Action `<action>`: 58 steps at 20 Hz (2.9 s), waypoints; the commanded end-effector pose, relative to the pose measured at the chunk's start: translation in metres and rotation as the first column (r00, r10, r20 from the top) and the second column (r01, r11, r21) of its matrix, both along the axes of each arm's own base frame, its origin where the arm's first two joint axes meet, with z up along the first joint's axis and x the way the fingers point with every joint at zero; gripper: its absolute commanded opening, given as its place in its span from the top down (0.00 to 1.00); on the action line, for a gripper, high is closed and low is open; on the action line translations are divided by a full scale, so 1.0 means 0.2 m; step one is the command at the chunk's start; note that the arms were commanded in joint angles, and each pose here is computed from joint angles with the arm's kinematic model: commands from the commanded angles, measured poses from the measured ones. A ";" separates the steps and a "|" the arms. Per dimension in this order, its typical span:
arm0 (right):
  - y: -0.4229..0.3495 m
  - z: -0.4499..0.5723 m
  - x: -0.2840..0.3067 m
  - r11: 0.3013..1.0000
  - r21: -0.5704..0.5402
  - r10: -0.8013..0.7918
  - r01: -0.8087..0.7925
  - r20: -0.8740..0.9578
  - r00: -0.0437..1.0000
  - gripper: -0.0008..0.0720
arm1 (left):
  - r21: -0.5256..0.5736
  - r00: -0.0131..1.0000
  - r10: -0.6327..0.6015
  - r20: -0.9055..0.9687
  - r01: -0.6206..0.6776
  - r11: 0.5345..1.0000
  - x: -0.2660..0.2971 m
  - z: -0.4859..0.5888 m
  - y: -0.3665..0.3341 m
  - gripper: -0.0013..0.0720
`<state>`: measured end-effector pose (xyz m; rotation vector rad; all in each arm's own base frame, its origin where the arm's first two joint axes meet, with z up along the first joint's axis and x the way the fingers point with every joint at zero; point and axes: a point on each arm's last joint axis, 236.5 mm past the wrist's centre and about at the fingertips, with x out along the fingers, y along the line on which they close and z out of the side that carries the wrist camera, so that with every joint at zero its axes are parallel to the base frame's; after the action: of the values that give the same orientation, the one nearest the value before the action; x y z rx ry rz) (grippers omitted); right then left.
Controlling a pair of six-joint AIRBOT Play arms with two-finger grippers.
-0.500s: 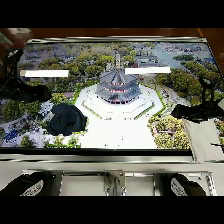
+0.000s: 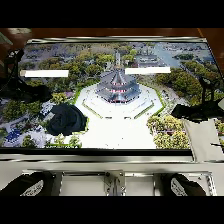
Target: Fold the shirts.
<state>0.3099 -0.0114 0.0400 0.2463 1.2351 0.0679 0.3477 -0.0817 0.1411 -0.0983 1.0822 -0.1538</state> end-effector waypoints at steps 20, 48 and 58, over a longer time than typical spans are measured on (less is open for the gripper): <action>0.00 0.01 0.01 1.000 0.005 -0.004 0.004 0.011 1.000 0.07 | -0.165 0.752 0.123 0.647 -0.018 0.986 0.55 0.65 -0.05 0.37; 0.02 0.01 0.02 1.000 0.022 -0.004 0.004 0.020 1.000 0.07 | -0.198 0.942 -0.326 0.083 0.336 0.921 0.30 -0.20 -0.75 0.93; 0.05 0.00 -0.05 0.999 0.040 0.019 -0.018 -0.038 0.999 0.07 | -0.297 0.895 -0.431 -0.111 0.384 0.874 -0.12 -0.64 -1.37 0.34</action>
<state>0.3076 -0.0046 0.0407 0.2666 1.2441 0.0908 0.3413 -0.3414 0.0543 -0.0876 1.1250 -0.7304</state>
